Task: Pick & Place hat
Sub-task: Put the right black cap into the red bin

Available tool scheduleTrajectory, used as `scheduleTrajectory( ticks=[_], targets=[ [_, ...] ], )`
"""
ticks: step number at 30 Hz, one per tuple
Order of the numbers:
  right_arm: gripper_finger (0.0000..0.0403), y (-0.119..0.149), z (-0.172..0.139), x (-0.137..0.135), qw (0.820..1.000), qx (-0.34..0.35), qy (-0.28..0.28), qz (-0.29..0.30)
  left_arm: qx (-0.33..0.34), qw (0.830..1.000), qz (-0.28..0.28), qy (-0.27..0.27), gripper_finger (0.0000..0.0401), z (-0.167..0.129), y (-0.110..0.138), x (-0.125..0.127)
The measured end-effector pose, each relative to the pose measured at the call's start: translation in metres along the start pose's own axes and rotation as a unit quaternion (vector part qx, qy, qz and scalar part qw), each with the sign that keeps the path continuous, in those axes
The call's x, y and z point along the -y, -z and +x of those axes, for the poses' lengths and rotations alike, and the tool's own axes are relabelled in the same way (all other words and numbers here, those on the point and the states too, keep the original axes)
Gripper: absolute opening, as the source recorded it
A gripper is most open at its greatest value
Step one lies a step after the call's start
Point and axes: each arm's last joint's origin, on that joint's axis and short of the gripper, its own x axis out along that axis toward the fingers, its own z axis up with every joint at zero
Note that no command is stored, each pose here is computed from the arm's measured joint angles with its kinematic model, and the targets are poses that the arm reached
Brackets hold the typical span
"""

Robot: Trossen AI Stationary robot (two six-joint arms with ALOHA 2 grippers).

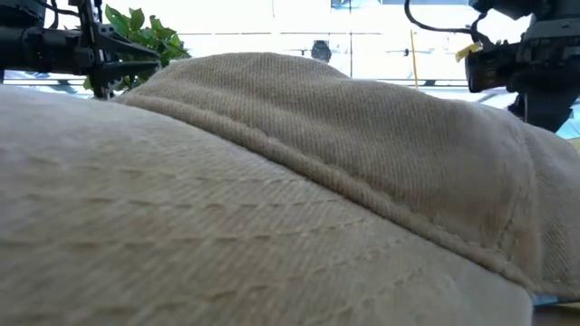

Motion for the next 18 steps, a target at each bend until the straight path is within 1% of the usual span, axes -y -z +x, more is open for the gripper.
scheduleTrajectory(
  ticks=[5,10,18],
  targets=[
    [0.0144,-0.003,0.001,-0.001,1.000,0.013,0.001,-0.004,-0.003,1.000,-0.008,0.002,0.0051,0.000,0.000,0.000],
    [0.0144,-0.007,0.008,-0.005,1.000,0.014,0.001,-0.026,-0.003,1.000,-0.012,0.003,0.0051,0.000,0.000,0.000],
    [0.0144,-0.013,0.028,-0.010,0.999,-0.008,0.021,-0.045,-0.010,1.000,-0.018,0.008,0.0051,0.000,0.001,0.001]
  ],
)
